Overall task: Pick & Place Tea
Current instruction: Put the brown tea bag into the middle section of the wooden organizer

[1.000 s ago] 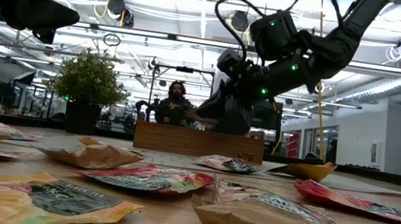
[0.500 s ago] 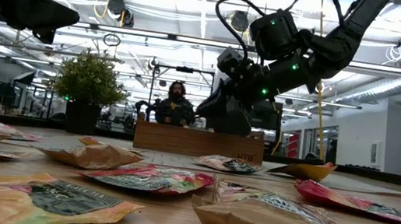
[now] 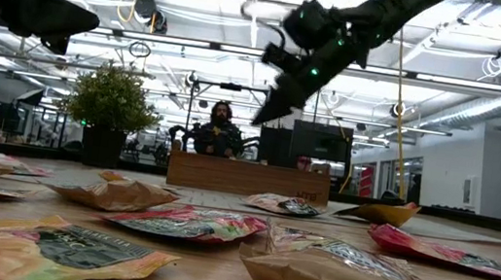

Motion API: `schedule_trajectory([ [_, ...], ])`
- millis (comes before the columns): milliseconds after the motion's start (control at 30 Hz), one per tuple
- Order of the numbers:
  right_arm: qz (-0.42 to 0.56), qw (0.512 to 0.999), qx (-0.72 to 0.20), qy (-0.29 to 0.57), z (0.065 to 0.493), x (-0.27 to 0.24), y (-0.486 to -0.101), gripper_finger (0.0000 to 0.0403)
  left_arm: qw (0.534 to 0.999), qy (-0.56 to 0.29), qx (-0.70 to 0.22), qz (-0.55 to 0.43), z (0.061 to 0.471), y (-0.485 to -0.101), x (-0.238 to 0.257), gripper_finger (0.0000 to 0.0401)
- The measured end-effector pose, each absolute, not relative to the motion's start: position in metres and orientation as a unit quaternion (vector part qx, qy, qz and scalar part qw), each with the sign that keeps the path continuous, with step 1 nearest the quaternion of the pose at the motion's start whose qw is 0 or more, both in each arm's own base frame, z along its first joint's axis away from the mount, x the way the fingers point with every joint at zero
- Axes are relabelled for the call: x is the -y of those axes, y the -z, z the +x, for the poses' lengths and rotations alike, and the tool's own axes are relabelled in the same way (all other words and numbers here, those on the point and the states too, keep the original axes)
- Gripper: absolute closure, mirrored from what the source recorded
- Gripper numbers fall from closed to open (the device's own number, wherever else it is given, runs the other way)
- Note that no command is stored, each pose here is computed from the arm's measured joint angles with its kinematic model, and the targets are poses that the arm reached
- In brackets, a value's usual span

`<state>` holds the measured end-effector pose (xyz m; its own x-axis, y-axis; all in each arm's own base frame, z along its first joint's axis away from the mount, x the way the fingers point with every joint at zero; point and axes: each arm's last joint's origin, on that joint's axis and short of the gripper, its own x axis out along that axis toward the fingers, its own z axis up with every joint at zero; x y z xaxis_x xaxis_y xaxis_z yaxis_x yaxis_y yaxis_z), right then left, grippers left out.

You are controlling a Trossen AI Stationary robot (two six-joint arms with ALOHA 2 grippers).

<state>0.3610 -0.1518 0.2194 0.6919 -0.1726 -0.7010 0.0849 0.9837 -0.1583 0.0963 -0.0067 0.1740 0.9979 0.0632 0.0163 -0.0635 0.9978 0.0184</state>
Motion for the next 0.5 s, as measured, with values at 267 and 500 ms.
schedule_trajectory([
  [267, 0.042, 0.905, -0.424, 0.009, 0.351, 0.172, -0.188, 0.0242, 0.999, -0.03, 0.011, 0.009, 0.096, -0.175, 0.007, 0.037],
  [500, 0.045, 0.899, -0.436, -0.001, 0.358, 0.169, -0.17, 0.0244, 0.999, -0.03, 0.005, 0.01, 0.097, -0.174, 0.007, 0.037],
])
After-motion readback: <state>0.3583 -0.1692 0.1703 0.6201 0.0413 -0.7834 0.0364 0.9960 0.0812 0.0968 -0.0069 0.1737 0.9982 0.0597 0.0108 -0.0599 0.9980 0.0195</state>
